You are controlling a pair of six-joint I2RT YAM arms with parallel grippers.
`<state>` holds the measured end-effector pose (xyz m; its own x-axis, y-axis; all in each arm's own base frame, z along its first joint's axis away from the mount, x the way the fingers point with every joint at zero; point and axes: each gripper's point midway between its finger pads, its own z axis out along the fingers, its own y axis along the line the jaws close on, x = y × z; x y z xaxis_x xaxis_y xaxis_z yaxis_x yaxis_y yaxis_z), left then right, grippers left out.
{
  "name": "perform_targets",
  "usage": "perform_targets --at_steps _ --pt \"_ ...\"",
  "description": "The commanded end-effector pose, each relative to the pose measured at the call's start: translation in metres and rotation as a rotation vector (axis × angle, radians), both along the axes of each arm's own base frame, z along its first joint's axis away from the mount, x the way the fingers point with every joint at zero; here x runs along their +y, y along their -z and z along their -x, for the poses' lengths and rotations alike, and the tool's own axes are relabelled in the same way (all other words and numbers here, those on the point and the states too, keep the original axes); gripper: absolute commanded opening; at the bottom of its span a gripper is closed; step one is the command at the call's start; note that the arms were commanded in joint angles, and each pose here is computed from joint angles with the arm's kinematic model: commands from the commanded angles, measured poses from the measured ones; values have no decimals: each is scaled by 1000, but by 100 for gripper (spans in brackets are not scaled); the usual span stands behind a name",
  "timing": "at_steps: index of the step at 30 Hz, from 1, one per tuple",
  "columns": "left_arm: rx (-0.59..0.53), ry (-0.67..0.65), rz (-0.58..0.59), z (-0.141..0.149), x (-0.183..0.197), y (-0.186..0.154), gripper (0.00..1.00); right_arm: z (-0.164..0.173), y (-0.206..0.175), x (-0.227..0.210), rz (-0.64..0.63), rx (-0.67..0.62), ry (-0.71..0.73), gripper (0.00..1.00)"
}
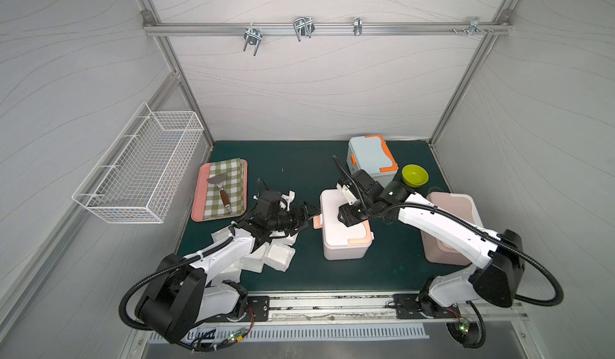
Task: Open first aid kits and take out gauze
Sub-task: Fasten the fastener of the first aid kit.
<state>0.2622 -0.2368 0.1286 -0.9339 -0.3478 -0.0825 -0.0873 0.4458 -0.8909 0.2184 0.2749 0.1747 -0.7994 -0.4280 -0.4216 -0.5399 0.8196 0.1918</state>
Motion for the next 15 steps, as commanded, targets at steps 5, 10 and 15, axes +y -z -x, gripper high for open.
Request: perform_targets --at_steps 5,10,15 --pt "-50 58 66 -4 -23 -5 96 24 43 -35 187 108 20 48" --pt "-93 75 104 -6 -39 -11 96 24 40 -32 173 108 10 48" --pt "-100 76 121 -7 -46 -10 96 25 38 -25 148 119 -7 48"
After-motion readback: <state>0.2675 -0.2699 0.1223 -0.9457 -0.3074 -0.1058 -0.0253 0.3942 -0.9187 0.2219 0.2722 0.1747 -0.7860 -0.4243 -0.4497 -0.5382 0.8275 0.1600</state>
